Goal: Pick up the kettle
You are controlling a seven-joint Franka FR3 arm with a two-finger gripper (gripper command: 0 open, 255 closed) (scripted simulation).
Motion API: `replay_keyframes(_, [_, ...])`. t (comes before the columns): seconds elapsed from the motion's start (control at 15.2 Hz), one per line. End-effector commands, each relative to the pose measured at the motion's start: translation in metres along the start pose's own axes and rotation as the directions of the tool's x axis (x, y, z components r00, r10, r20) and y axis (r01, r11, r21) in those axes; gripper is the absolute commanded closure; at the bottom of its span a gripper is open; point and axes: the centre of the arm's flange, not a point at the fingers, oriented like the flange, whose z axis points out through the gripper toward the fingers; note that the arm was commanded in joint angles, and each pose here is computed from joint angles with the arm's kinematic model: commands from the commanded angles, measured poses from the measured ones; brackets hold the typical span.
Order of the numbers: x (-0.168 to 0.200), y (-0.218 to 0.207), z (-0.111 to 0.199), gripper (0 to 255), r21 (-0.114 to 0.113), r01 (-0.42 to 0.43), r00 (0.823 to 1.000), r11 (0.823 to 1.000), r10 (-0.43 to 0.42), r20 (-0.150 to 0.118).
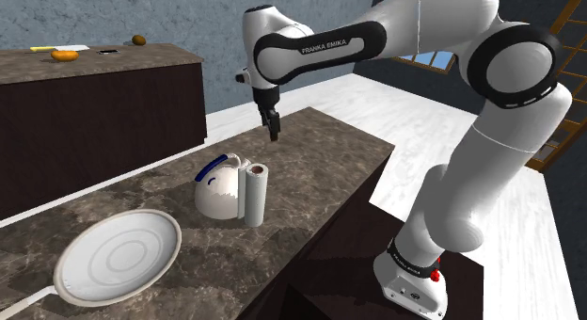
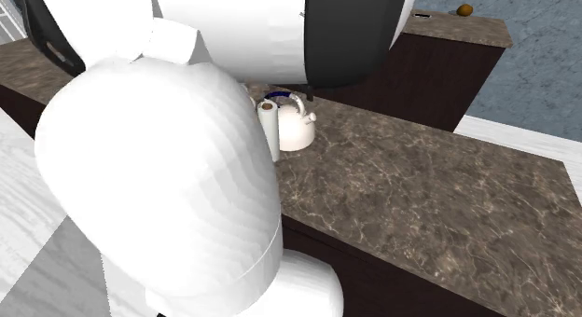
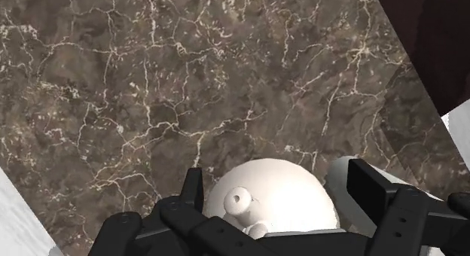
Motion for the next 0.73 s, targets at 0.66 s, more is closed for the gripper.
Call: replay_keyframes(0.66, [0.113, -0.006, 0.061, 0, -0.048, 0.429, 0.903, 0.902, -0.425, 0.065])
